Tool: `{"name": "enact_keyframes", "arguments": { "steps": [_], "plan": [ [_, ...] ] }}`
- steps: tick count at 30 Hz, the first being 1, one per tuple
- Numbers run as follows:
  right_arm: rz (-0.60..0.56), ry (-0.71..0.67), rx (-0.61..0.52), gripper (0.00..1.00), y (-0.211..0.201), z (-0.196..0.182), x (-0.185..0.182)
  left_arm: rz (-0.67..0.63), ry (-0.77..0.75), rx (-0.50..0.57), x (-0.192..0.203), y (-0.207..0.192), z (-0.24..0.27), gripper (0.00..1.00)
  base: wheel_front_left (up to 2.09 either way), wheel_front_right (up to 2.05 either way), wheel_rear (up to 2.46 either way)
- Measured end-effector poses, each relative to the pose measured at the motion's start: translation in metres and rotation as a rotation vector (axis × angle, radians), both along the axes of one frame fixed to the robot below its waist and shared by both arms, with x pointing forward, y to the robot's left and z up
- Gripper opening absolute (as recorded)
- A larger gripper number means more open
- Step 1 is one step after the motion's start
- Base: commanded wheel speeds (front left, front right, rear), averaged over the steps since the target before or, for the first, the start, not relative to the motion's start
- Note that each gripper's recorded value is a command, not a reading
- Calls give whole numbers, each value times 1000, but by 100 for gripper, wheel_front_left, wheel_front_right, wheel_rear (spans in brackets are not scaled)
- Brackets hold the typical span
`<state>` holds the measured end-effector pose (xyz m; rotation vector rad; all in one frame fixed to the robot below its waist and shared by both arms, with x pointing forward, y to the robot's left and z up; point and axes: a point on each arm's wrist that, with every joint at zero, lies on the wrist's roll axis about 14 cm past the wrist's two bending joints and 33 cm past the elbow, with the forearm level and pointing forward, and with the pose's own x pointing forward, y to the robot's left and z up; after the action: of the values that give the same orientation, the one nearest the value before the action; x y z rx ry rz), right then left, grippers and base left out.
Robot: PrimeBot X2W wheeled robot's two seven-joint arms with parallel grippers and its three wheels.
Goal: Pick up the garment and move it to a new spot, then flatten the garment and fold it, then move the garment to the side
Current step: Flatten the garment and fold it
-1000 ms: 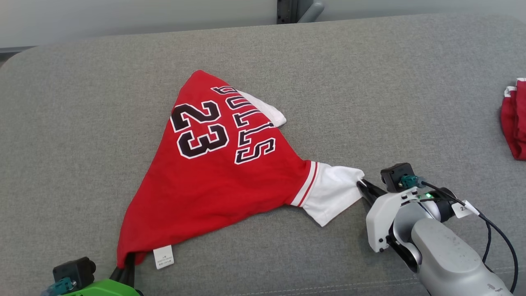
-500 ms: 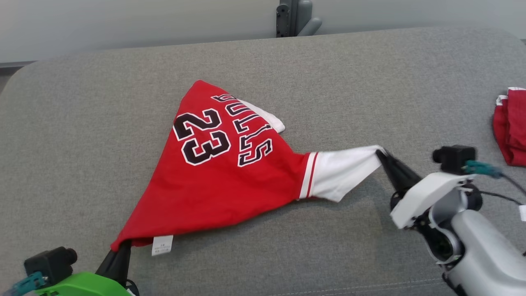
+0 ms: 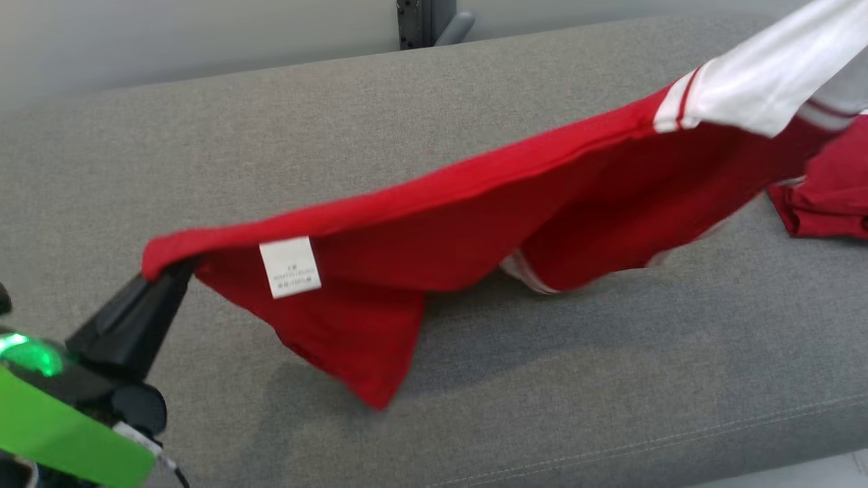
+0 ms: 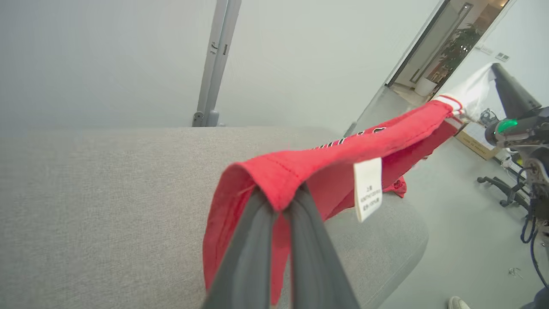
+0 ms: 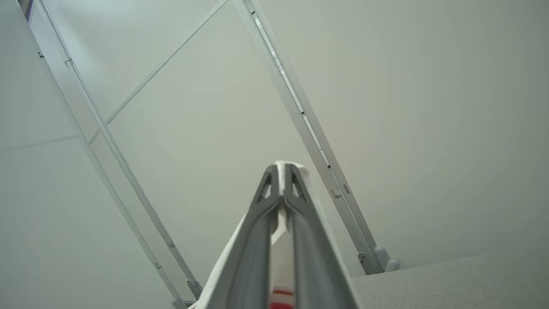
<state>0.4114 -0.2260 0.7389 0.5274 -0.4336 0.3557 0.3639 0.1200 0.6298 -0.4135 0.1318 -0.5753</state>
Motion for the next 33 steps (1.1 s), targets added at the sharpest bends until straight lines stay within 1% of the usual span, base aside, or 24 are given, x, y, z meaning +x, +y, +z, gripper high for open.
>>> {"name": "enact_keyframes", "arguments": {
  "steps": [2, 5, 7, 10, 15, 17, 18, 20, 22, 24, 26, 28, 29, 31, 33],
  "plan": [
    [-16, -53, -12, 0, -6, 24, 4, -57, -37, 18, 13, -7, 18, 0, 0, 0, 0],
    [-53, -86, -55, 0, -12, 49, 23, -103, -80, 88, 42, -12, 39, 0, 0, 0, 0],
    [-79, -73, -75, 0, -14, 56, 45, -108, -87, 143, 69, -12, 48, 0, 0, 0, 0],
    [-133, -43, -86, 0, -17, 62, 88, -78, -88, 220, 118, -12, 57, 0, 0, 0, 0],
    [-223, -29, -69, 0, -13, 68, 165, 28, -93, 300, 211, -13, 68, 0, 0, 0, 0],
    [-228, -17, -34, 0, -6, 61, 194, 83, -93, 331, 247, -13, 62, 0, 0, 0, 0],
    [-241, -8, -40, 0, -3, 54, 208, 110, -93, 337, 263, -13, 59, 0, 0, 0, 0],
    [-273, -15, -35, 0, 0, 47, 231, 200, -162, 365, 295, -6, 66, 0, 0, 0, 0],
    [-310, -65, -37, 0, 2, 52, 246, 263, -240, 399, 320, -2, 73, 0, 0, 0, 0],
    [-336, -119, -37, 0, 5, 55, 258, 306, -326, 390, 341, -4, 79, 0, 0, 0, 0],
    [-332, -119, -59, 0, 15, 42, 273, 322, -392, 355, 356, -10, 75, 0, 0, 0, 0],
    [-316, -90, -87, 0, 25, 16, 288, 317, -420, 385, 371, -13, 51, 0, 0, 0, 0],
    [-304, -69, -92, 0, 30, 0, 295, 319, -412, 388, 378, -11, 34, 0, 0, 0, 0],
    [-278, -18, -110, 0, 38, -37, 303, 311, -389, 383, 389, -9, -1, 0, 0, 0, 0],
    [-234, 65, -141, 0, 49, -86, 306, 291, -357, 373, 394, -11, -38, 0, 0, 0, 0]
  ]
}}
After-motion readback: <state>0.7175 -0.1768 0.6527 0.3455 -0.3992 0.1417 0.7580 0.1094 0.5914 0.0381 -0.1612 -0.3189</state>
